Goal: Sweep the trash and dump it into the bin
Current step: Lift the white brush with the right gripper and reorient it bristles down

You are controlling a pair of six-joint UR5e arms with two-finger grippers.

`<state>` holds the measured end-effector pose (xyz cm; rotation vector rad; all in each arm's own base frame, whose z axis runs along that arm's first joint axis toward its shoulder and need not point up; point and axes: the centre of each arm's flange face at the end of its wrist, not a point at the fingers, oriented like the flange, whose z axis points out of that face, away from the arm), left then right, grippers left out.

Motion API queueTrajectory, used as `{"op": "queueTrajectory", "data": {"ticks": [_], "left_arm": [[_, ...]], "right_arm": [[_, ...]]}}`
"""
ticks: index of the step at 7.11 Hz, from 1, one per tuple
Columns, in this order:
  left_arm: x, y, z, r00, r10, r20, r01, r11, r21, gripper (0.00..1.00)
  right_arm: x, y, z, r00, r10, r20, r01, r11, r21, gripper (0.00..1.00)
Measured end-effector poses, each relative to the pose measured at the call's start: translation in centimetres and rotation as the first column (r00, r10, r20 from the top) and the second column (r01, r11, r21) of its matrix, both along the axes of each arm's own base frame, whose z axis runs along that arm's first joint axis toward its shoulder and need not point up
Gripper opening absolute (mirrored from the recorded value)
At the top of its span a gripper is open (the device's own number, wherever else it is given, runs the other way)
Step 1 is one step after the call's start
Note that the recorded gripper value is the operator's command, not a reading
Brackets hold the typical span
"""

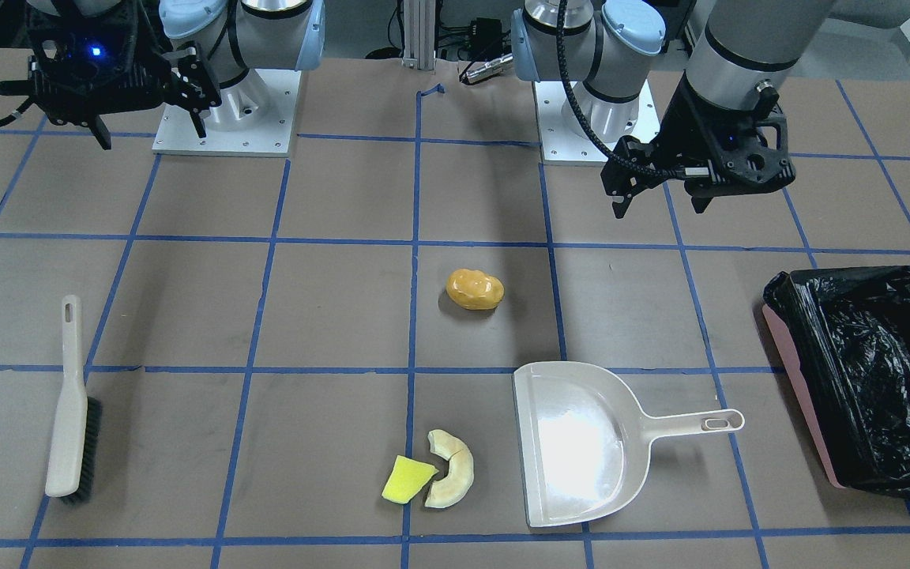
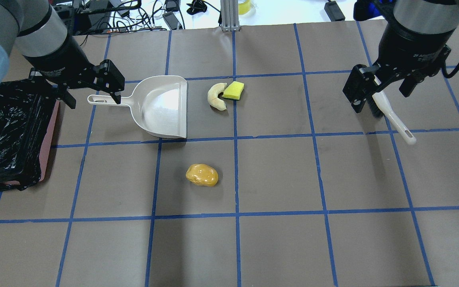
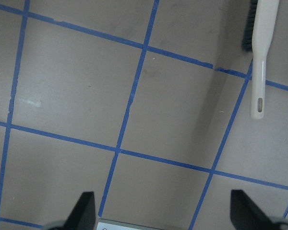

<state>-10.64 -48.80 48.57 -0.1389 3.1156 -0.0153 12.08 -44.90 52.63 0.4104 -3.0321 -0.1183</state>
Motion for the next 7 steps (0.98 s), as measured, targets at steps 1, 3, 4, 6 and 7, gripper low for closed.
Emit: {"op": "queueTrajectory", "data": {"ticks": [1,3,4,6,7], "left_arm": [[0.0,0.0,0.0,1.0,0.0,0.0,0.0,1.0,-0.001,1.0],[0.0,-0.3,-0.3,1.0,0.0,-0.001,0.0,1.0,0.002,1.0],[0.0,-0.5,-0.9,1.0,0.01,-0.001,-0.01,1.0,0.013,1.0],[-0.2,-0.6,-1.3,0.999,0.039,-0.004,-0.039,0.999,0.023,1.0],[-0.3,-0.7,-1.5,0.999,0.044,-0.006,-0.043,0.999,0.027,1.0]], "right_arm": [[-0.3,-0.1,-0.1,1.0,-0.005,-0.001,0.005,1.0,0.0,1.0],[-3.7,-2.3,-1.3,0.998,-0.055,0.007,0.055,0.998,0.012,1.0],[-6.3,-4.3,-2.9,0.999,-0.035,0.013,0.035,0.999,0.019,1.0],[-10.8,-7.4,-7.5,0.995,0.098,0.016,-0.099,0.995,0.034,1.0],[-13.9,-8.6,-11.0,0.984,0.177,0.014,-0.177,0.984,0.03,1.0]]}}
